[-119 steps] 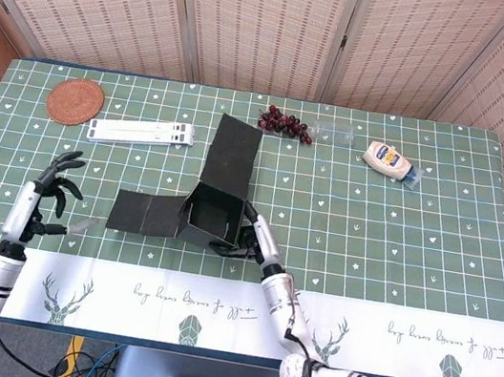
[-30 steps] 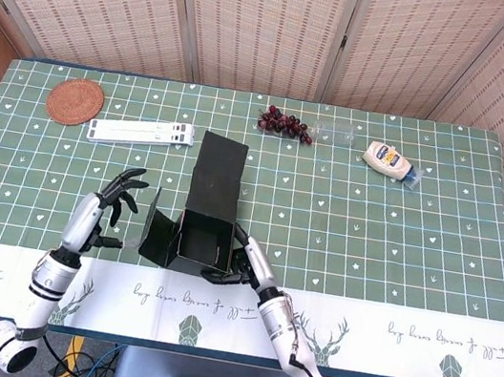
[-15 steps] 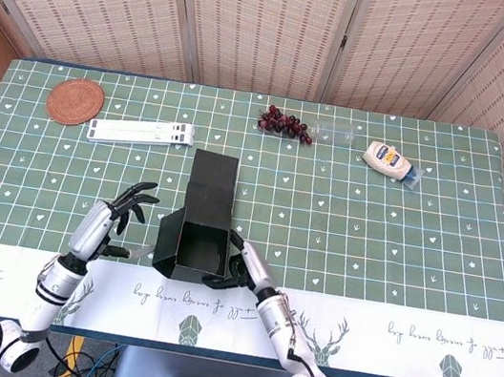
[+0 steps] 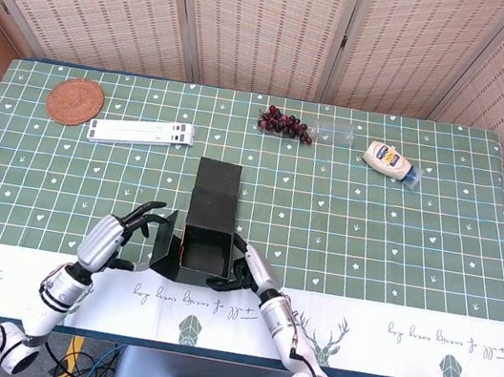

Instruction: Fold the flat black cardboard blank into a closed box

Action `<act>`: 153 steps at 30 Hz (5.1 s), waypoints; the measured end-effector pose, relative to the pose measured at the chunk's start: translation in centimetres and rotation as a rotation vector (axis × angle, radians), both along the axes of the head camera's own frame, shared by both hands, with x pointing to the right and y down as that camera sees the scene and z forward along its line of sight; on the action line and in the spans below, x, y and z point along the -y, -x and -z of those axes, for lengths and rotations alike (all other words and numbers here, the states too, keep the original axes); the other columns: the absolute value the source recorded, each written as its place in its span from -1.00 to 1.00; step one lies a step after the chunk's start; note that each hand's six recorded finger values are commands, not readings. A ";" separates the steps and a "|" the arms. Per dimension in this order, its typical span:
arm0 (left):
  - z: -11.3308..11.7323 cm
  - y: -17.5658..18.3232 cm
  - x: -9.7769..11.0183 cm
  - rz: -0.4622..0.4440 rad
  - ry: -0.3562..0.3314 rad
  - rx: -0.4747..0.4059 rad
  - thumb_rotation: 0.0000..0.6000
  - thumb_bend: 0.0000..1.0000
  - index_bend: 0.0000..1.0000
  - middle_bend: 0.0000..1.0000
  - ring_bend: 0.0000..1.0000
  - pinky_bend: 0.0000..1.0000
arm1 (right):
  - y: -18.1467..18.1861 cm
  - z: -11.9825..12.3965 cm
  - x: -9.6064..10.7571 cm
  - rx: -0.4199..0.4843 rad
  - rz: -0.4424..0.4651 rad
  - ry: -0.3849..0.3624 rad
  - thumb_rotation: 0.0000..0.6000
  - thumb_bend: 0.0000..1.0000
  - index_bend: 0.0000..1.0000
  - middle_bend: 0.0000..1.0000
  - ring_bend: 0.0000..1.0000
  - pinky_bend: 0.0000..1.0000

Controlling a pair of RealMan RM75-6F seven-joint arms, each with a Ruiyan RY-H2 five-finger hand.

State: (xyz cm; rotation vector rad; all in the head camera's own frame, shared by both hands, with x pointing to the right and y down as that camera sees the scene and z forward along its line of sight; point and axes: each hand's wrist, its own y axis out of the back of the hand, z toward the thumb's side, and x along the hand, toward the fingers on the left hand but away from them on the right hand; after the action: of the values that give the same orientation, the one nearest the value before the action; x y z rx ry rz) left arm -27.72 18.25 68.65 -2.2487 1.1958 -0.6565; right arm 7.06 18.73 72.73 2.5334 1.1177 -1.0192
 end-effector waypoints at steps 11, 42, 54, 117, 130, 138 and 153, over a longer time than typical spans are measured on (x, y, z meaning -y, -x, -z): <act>0.1 -2.3 0.5 -0.047 -0.063 -0.030 1.00 -0.78 -0.50 -0.68 0.00 0.57 | -0.1 -0.4 -0.2 -0.019 0.013 0.005 1.00 -0.24 -0.28 -0.12 0.67 1.00; -2.3 -5.7 0.9 -0.349 -0.136 0.121 1.00 -0.78 -0.15 -0.34 0.05 0.57 | -0.8 -2.1 -0.4 -0.112 0.122 -0.060 1.00 -0.18 -0.28 -0.12 0.67 1.00; -2.6 -5.9 0.6 -0.421 -0.161 0.168 1.00 -0.78 -0.09 -0.31 0.06 0.57 | -1.4 -2.0 -0.5 -0.112 0.145 -0.069 1.00 0.00 -0.57 -0.18 0.67 1.00; -2.2 -6.6 1.4 -0.613 -0.282 0.247 1.00 -0.77 -0.16 -0.22 0.14 0.57 | -2.6 -1.1 0.3 -0.107 0.075 -0.078 1.00 0.01 -1.00 -0.42 0.67 1.00; 0.3 -3.6 2.6 -0.534 -0.318 0.273 1.00 -0.78 -0.35 -0.30 0.07 0.59 | -2.0 -1.7 0.8 -0.101 0.047 -0.085 1.00 0.01 -1.00 -0.43 0.67 1.00; 2.9 -1.3 3.0 -0.465 -0.371 0.261 1.00 -0.77 -0.36 -0.30 0.09 0.63 | -0.6 -2.3 1.0 -0.083 0.035 -0.078 1.00 0.00 -1.00 -0.54 0.65 1.00; 4.9 1.7 3.3 -0.062 0.064 0.064 1.00 -0.78 -0.75 -0.61 0.08 0.68 | 1.1 -1.4 -0.2 -0.037 0.071 -0.082 1.00 -0.74 -1.00 -1.00 0.38 1.00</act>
State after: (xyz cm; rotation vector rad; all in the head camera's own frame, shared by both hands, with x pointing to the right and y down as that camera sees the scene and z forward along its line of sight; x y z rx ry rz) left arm -29.43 14.96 63.73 -2.2902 1.0840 -0.7464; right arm 5.91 18.92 74.13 2.6459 1.1084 -1.0633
